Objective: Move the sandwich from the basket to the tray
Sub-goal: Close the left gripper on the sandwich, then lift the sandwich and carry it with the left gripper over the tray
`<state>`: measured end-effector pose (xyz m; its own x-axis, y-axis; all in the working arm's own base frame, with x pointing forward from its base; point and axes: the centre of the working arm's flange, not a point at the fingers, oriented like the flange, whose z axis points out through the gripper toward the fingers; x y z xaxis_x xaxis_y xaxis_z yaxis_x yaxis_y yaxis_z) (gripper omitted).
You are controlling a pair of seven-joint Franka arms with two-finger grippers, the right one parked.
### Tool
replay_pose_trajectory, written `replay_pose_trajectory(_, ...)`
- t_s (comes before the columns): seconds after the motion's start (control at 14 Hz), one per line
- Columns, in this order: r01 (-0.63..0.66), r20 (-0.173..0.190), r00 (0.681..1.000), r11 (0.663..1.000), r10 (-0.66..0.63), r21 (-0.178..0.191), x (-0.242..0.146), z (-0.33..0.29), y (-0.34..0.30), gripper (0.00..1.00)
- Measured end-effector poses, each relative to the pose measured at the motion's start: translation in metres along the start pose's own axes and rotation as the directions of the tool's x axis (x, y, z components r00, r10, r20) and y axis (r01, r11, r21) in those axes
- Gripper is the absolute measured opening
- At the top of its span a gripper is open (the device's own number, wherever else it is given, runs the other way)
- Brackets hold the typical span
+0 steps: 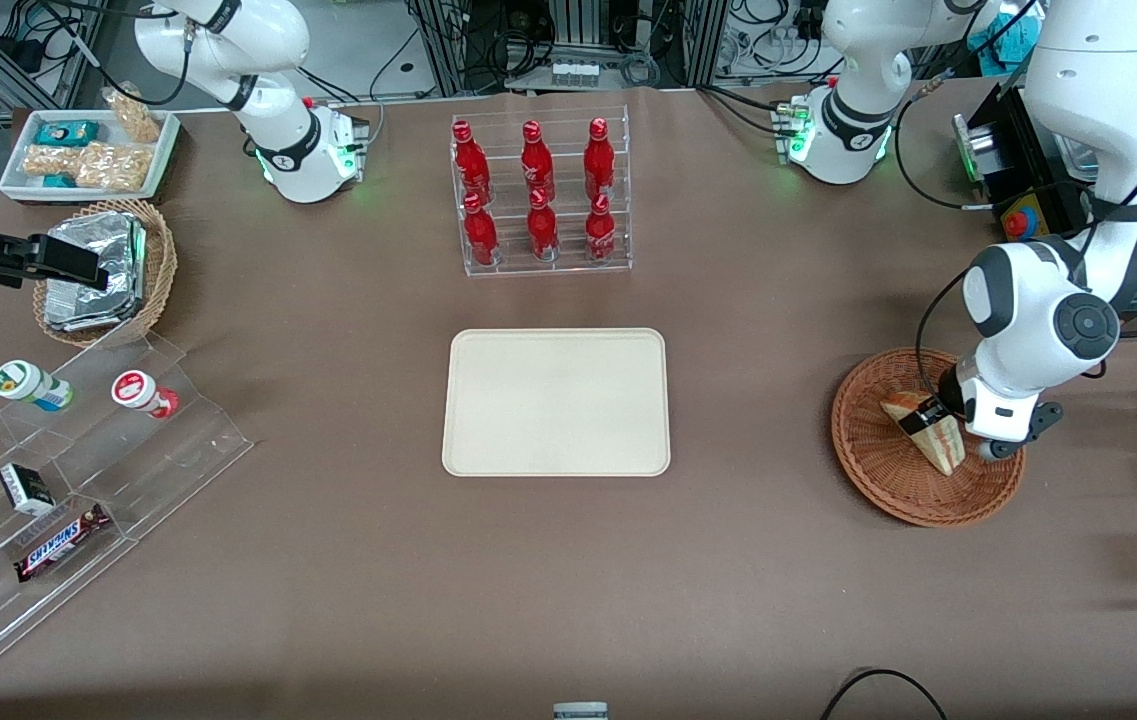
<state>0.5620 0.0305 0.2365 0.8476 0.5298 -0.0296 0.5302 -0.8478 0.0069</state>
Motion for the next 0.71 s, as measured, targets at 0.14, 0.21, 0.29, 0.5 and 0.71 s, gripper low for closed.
replay_pose_trajectory(0.14, 0.003, -0.001, 1.0, 1.0, -0.003, 0.0, 0.001, -0.001, -0.001, 0.49)
replay_pose_trajectory(0.21, 0.002, -0.001, 1.0, 1.0, -0.002, 0.001, 0.001, -0.002, -0.001, 0.42)
replay_pose_trajectory(0.29, 0.0, 0.005, 1.0, 1.0, 0.0, 0.005, 0.001, -0.005, 0.0, 0.33)
replay_pose_trajectory(0.5, -0.031, 0.056, 0.998, 0.999, 0.029, 0.036, -0.006, -0.031, 0.015, 0.2)
replay_pose_trajectory(0.71, -0.136, 0.113, 0.985, 0.988, 0.127, 0.078, -0.04, -0.086, 0.063, 0.17)
